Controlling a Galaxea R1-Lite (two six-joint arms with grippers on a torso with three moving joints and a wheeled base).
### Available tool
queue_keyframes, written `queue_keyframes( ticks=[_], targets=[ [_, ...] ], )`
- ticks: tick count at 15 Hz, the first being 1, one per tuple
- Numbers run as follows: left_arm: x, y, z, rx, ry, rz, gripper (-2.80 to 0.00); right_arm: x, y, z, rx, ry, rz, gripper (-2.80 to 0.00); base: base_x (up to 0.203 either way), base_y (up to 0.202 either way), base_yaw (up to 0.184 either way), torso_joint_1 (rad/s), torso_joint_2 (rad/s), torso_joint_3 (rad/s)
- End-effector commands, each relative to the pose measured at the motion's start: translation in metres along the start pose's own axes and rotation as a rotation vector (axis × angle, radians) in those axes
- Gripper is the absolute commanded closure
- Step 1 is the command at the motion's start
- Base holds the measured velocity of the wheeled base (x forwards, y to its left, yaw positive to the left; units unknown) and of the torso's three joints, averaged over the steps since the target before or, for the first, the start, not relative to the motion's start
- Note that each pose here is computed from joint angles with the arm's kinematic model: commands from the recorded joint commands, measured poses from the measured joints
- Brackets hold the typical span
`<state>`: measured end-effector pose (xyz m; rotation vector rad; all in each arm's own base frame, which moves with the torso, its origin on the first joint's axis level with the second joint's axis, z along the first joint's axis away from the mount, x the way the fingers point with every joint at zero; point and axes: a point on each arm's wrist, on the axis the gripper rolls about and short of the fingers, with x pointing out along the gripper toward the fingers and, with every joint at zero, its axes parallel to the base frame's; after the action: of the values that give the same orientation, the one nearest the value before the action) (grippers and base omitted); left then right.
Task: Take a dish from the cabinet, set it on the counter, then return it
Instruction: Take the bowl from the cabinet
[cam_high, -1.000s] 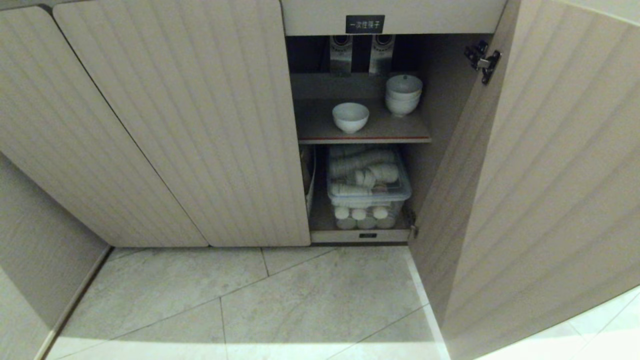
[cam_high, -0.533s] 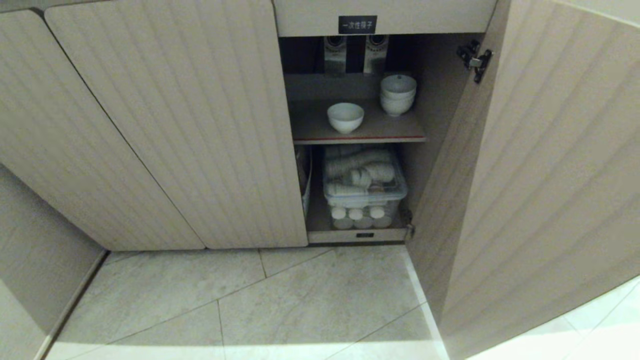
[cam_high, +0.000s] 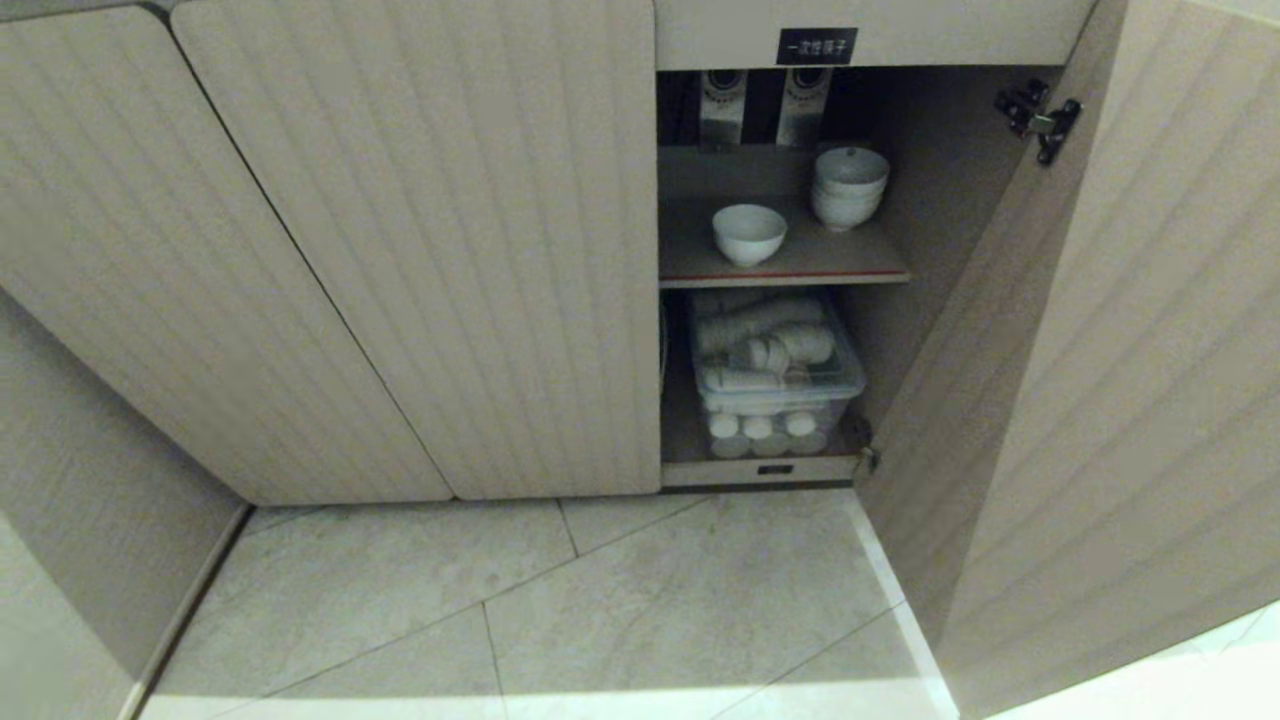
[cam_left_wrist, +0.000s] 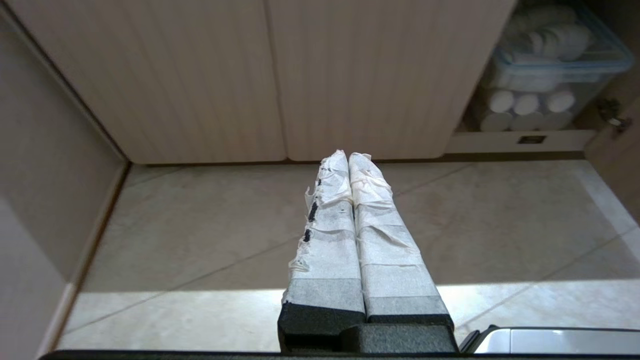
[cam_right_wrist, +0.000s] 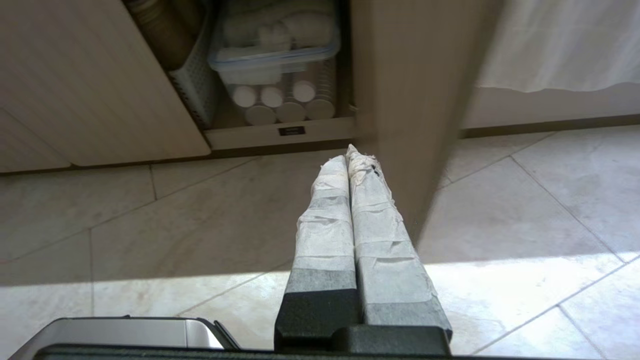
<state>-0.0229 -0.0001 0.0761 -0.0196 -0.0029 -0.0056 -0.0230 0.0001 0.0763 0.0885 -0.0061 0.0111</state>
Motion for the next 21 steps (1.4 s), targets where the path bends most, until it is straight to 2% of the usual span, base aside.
queue_keyframes(
  ticks=[1, 7, 21],
  targets=[
    [0.0, 0.0, 0.0, 0.0, 0.0, 0.001, 0.0, 0.0001, 0.0, 0.0001, 0.0, 0.001, 0.001, 0.0, 0.0, 0.196, -0.001, 0.002, 0.01, 0.001],
    [0.0, 0.0, 0.0, 0.001, 0.0, 0.0, 0.0, 0.0001, 0.0, 0.0001, 0.0, 0.001, 0.001, 0.0, 0.0, 0.166, -0.001, 0.005, 0.0, 0.001],
    [0.0, -0.0001, 0.0, 0.001, 0.0, -0.001, 0.0, 0.0001, 0.0, 0.0001, 0.0, 0.001, 0.001, 0.0, 0.0, 0.0, 0.0, 0.0, 0.0, 0.0]
  ],
)
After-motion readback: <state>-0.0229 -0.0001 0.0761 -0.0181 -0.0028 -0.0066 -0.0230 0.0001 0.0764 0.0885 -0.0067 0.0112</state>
